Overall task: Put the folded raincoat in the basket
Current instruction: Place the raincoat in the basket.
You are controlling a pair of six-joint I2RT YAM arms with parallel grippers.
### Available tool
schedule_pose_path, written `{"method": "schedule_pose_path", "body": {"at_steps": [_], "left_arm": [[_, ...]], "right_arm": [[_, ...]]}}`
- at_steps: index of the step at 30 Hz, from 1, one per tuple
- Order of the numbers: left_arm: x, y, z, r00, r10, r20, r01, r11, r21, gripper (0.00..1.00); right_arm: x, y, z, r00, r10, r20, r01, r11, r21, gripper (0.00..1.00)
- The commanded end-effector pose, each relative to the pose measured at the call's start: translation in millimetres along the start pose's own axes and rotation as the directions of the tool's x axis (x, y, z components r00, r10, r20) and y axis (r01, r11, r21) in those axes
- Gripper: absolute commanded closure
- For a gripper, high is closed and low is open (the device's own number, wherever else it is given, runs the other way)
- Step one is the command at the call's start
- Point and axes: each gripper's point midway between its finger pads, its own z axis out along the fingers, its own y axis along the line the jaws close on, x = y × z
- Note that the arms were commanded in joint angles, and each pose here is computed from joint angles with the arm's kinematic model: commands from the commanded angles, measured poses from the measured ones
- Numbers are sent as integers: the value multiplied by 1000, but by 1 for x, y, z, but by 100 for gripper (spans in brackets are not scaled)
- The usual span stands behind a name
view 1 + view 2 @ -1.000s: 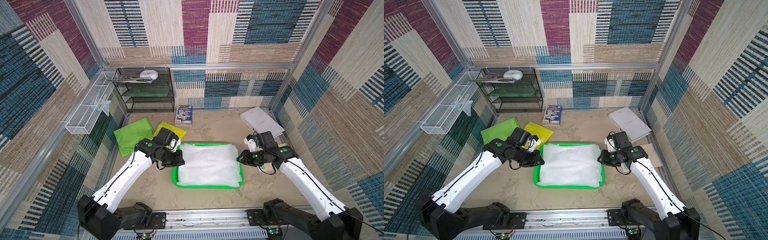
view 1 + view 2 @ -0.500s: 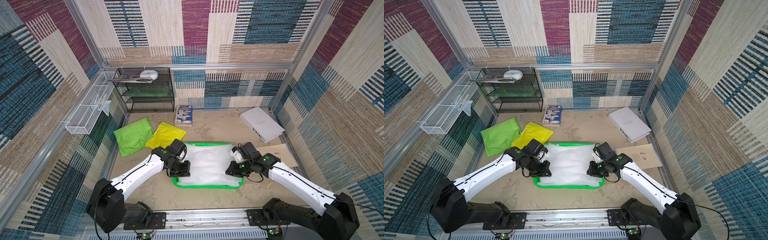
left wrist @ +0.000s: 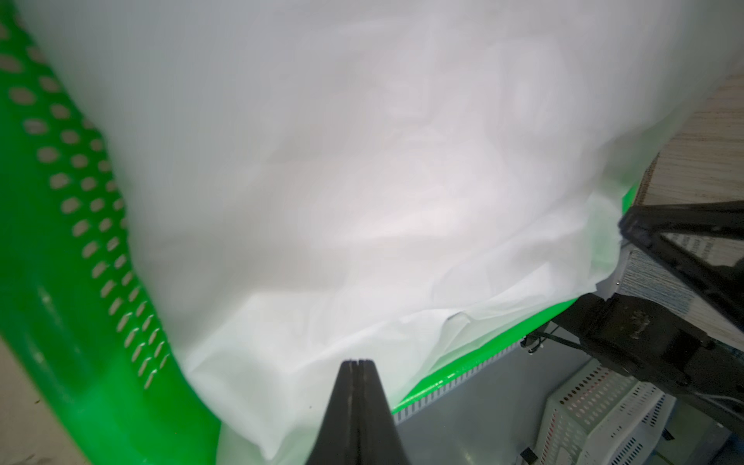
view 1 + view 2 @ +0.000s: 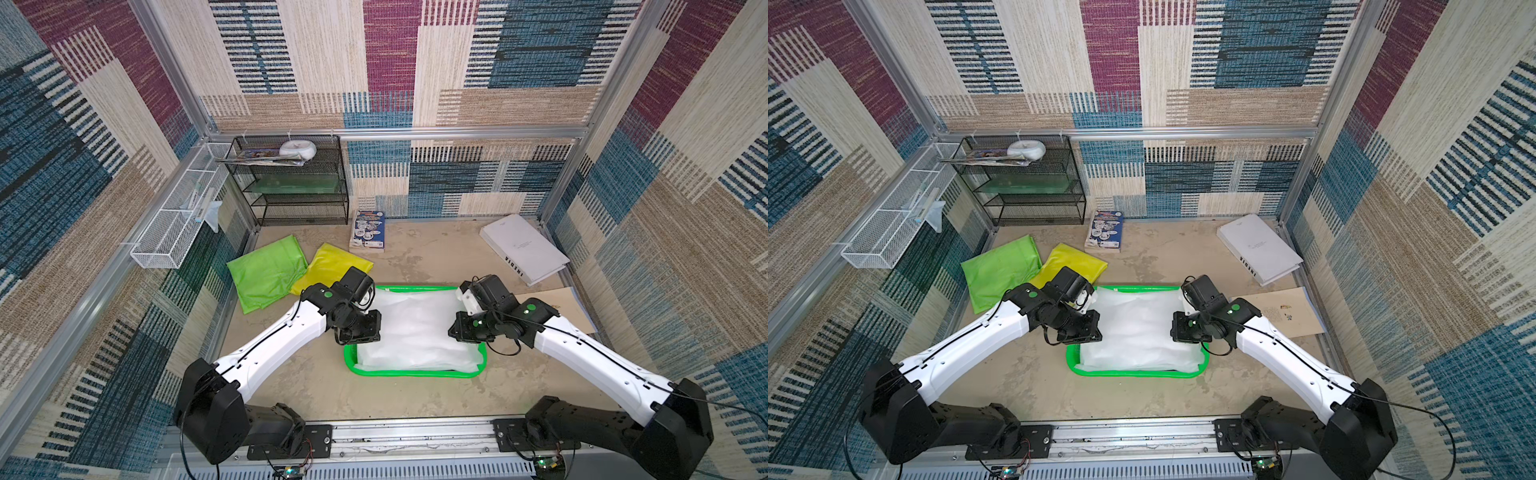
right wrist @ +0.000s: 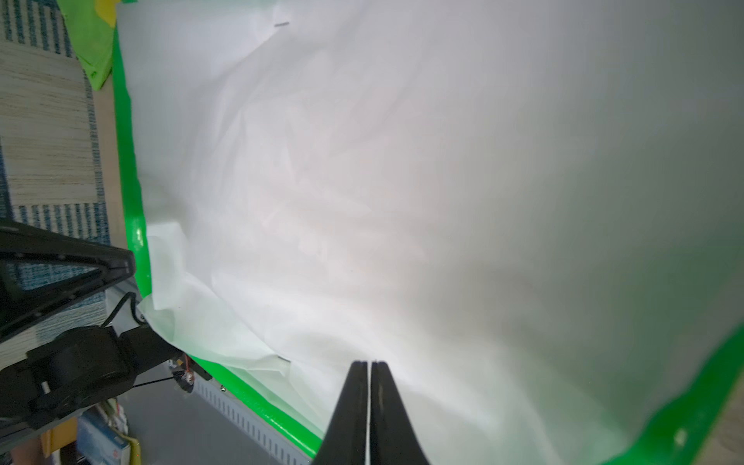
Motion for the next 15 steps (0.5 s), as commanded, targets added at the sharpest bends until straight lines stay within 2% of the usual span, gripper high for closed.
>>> {"method": "schedule_pose_path", "body": {"at_steps": [1, 4, 9, 15], "left_arm": [[3, -18, 12, 999, 18, -44, -15, 998, 60, 100], [16, -5, 28, 996, 8, -94, -7, 1000, 17, 100], [41, 39, 47, 986, -39, -160, 20, 992, -122, 100], [42, 50, 32, 993, -24, -118, 2, 984, -176, 100]], "right_arm": [[12, 19, 15, 998, -13, -68, 8, 997, -76, 89], [36, -5, 29, 988, -29, -151, 30, 1000, 7, 88], [59, -34, 31, 981, -41, -191, 59, 994, 88, 87], [45, -57, 19, 978, -72, -196, 125, 955, 270, 86]]}}
